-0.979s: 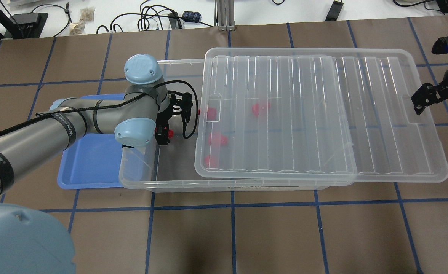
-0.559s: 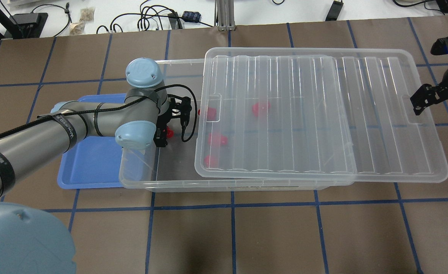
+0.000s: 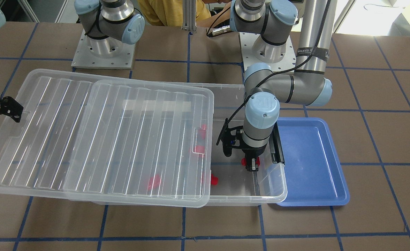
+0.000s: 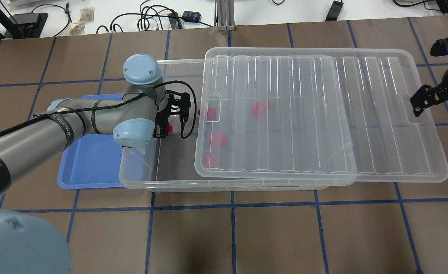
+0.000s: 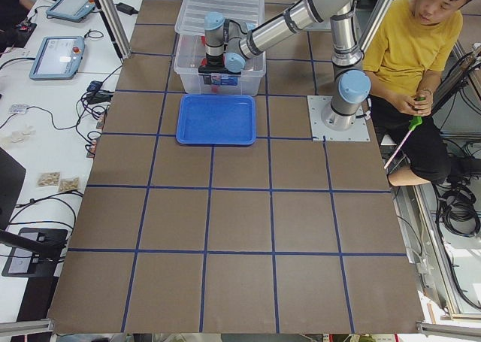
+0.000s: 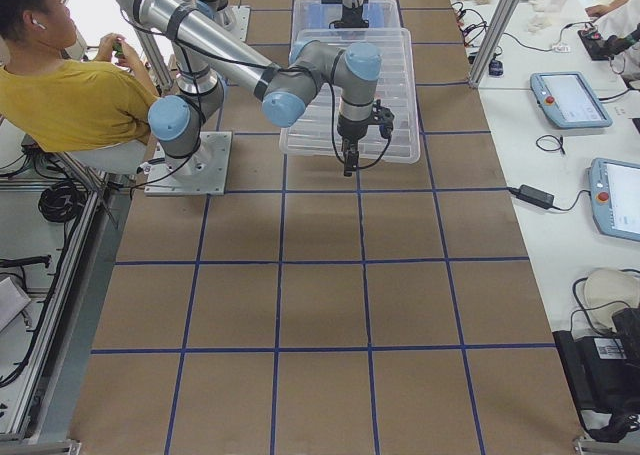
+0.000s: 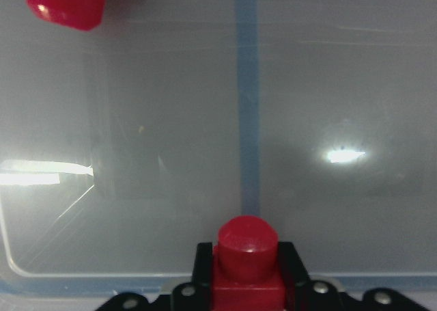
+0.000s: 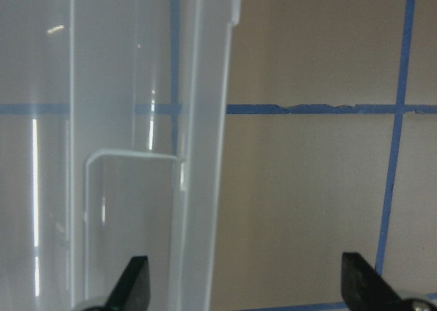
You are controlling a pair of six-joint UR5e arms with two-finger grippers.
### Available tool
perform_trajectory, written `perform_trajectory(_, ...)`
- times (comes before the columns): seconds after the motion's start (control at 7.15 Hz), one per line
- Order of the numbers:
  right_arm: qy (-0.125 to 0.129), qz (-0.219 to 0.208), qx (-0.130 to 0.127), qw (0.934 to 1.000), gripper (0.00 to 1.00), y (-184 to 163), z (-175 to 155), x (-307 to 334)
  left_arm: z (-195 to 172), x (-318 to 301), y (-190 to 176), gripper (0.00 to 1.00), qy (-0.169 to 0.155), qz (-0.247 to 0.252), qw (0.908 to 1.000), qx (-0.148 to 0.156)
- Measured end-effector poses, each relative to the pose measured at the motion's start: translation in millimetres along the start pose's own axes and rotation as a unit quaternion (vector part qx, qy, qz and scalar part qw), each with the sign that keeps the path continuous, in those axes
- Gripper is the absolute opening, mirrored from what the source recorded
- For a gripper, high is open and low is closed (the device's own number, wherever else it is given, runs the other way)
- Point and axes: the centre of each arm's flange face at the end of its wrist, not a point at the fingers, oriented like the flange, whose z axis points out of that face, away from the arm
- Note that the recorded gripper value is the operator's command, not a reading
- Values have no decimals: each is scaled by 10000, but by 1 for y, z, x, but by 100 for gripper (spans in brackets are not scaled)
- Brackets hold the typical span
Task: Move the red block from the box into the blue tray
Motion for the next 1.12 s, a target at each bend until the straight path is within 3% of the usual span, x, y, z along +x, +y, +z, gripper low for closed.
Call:
perform_trajectory(0.42,-18,-17,-38,10000,100,0,2,-1,-40,-3,-8,0,-209,-146,9991,328)
perform_trajectory(0.7,3,-116,-78,9999,100,-1,4,0,-100,-4,-5,0,-216,-266,9982,498)
perform_trajectory(0.98,15,-261,-93,9996,100,-1,5,1,-167,-4,17,0,-115,-529,9972,514)
perform_trajectory(1.12,14,-309,-100,9995,100,-1,6,1,-187,-11,48,0,-83,-875,9947,538)
